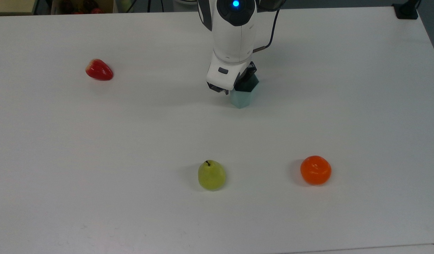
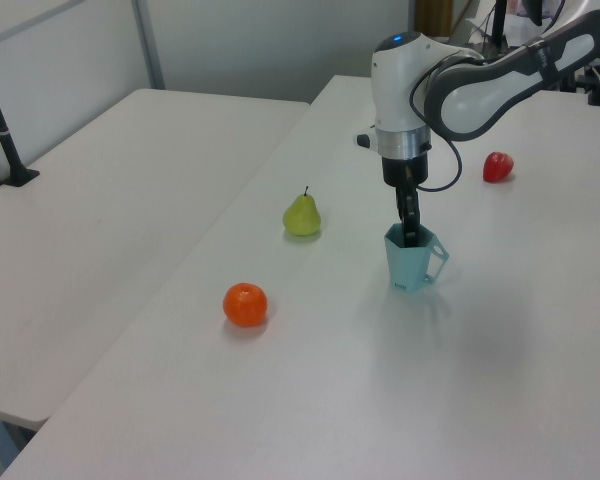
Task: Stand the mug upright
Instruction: 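Open the gripper and raise it away from the mug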
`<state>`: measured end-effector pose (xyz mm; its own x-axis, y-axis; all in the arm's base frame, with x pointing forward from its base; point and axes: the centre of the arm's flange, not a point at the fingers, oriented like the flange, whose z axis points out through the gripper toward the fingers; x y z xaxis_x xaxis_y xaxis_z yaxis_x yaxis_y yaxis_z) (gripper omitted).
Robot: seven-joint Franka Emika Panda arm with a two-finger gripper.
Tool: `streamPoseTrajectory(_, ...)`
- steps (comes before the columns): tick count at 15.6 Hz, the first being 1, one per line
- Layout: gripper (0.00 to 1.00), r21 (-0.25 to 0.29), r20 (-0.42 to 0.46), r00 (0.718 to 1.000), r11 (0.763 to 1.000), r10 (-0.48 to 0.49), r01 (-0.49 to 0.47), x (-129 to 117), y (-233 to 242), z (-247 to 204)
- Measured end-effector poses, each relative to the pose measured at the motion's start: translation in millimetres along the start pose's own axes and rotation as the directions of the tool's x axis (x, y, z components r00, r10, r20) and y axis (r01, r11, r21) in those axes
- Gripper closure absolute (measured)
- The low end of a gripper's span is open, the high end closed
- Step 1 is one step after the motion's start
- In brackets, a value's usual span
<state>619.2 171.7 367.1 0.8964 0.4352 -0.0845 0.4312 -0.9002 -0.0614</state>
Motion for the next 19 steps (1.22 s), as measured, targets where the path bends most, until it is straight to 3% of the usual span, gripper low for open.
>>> streamPoseTrajectory(7, 0.01, -0.007, 0.036, 0.999, 1.000, 0.016, -0.016, -5.1, 4.2, -50.4)
streamPoseTrajectory(11, 0.00, -0.058, -0.021, 0.987, 0.986, 0.157, -0.158, -35.3, 28.0, -129.2)
streamPoseTrajectory(14, 0.00, -0.083, -0.081, 0.948, 0.946, 0.307, -0.314, -76.6, 48.5, -190.8)
streamPoseTrajectory(17, 0.00, -0.055, -0.142, 0.902, 0.906, 0.408, -0.419, -118.2, 70.2, -237.3)
streamPoseTrajectory(19, 0.00, -0.023, -0.173, 0.884, 0.896, 0.434, -0.444, -141.3, 86.5, -257.2)
